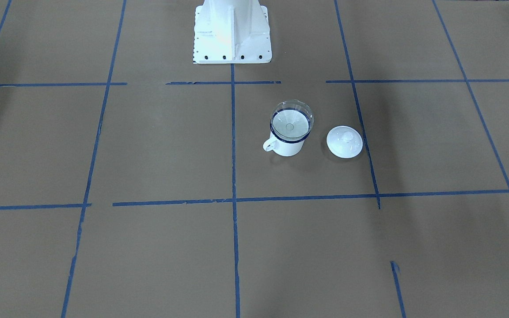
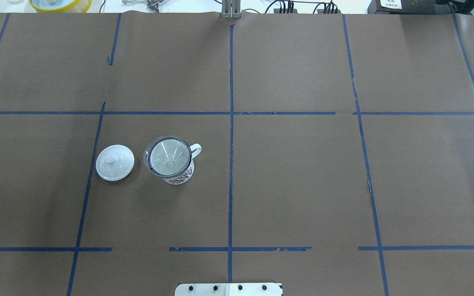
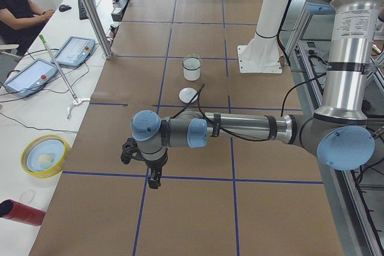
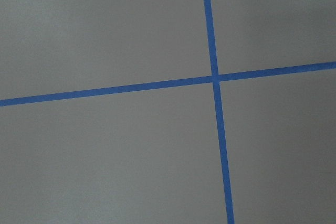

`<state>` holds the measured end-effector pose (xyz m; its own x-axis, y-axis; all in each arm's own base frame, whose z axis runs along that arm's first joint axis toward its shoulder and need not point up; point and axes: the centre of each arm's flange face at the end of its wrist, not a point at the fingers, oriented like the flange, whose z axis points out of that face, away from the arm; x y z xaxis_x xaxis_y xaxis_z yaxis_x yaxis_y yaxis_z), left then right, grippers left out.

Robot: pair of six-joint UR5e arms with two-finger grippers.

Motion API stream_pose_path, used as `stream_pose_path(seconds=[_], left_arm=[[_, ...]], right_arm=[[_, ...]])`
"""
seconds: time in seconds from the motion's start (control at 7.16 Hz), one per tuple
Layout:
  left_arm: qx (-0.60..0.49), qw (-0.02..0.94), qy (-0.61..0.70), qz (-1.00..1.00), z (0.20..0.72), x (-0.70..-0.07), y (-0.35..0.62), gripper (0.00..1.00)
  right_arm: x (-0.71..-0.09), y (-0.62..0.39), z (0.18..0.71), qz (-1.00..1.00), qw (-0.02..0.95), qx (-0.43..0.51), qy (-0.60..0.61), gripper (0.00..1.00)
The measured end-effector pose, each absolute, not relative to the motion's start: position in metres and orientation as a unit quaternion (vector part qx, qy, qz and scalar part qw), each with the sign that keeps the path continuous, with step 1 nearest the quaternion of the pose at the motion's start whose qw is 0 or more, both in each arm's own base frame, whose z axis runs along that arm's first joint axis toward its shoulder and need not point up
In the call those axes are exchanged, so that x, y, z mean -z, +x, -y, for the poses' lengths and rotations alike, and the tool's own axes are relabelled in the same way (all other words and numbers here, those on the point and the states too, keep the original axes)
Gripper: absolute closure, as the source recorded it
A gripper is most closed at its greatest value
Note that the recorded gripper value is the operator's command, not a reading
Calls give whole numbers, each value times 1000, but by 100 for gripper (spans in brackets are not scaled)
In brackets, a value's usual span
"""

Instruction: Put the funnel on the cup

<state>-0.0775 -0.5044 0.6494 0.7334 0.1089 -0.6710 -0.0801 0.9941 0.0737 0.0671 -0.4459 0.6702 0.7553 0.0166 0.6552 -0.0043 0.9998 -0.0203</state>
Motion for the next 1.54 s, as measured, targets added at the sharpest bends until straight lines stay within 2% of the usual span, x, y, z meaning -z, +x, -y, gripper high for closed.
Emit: stream_pose_path(seconds=[1.54], left_arm=[[-48, 931, 19, -361, 502, -648, -77, 0]], right_arm=[[-671, 67, 445, 350, 937, -6, -9, 0]])
